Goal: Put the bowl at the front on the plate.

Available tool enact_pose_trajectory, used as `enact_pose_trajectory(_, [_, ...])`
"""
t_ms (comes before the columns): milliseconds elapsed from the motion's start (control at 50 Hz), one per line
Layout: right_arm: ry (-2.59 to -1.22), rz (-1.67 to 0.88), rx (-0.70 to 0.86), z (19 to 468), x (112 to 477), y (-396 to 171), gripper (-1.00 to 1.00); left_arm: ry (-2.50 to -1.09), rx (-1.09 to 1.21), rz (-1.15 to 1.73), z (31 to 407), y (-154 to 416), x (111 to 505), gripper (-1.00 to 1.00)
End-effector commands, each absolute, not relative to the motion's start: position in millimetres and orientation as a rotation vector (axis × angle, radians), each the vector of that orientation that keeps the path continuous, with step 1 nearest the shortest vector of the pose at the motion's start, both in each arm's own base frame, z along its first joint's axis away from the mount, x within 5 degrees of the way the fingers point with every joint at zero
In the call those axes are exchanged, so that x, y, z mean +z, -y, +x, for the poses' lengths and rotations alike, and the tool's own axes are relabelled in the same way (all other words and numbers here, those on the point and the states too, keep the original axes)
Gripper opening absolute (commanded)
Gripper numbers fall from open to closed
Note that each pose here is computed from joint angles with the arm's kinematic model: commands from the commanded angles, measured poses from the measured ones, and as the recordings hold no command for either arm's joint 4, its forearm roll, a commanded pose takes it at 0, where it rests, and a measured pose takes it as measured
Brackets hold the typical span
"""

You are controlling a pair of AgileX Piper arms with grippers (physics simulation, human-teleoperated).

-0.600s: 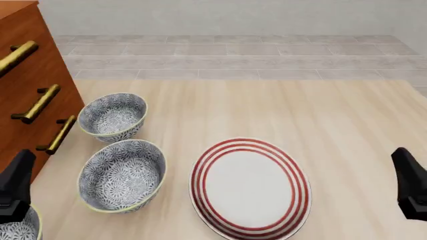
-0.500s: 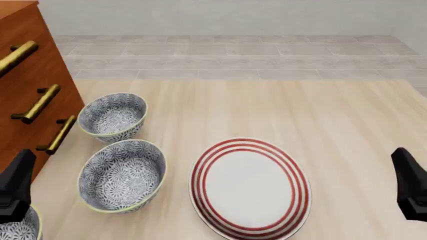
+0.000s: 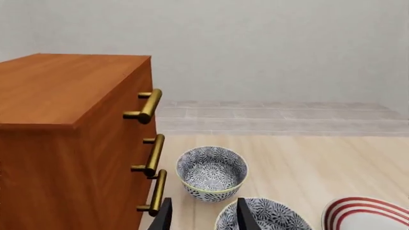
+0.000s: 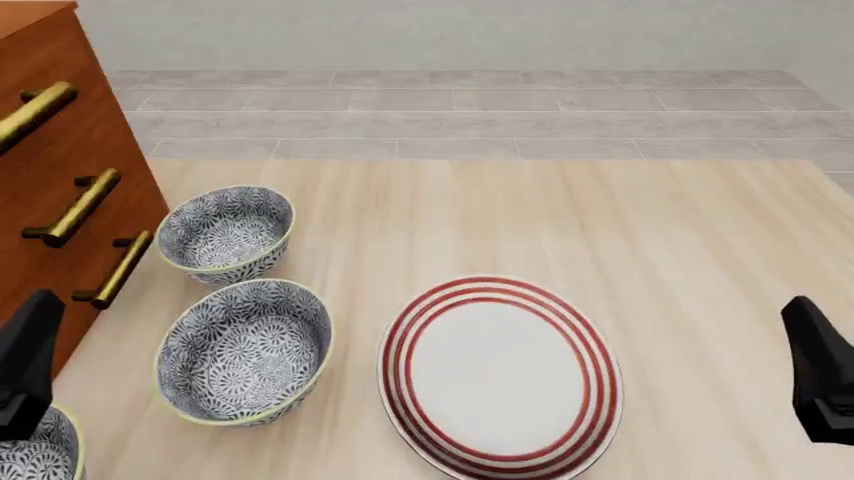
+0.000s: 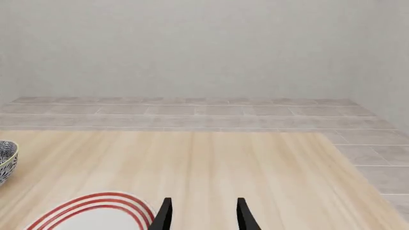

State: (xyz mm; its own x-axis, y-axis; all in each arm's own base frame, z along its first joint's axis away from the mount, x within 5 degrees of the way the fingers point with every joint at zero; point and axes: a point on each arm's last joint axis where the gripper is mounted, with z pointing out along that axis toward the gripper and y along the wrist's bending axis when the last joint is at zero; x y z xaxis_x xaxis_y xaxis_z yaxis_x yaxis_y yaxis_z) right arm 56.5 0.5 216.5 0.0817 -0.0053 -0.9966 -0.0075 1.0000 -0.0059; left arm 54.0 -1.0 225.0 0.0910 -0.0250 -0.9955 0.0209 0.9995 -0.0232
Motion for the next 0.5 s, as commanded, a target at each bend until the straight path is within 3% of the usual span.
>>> enact_pose_trajectory(20, [-1.489,-0.012,0.000,57.0,215.2,-0.5,1.00,-1.482,-0.031,0.010,52.1,1.4,232.6,1.00])
enact_pose_trajectory(500, [-1.497,-0.007,0.007,59.6,215.0,-0.5,1.00,-1.569,0.044,0.063,40.7,0.5,293.3,1.00])
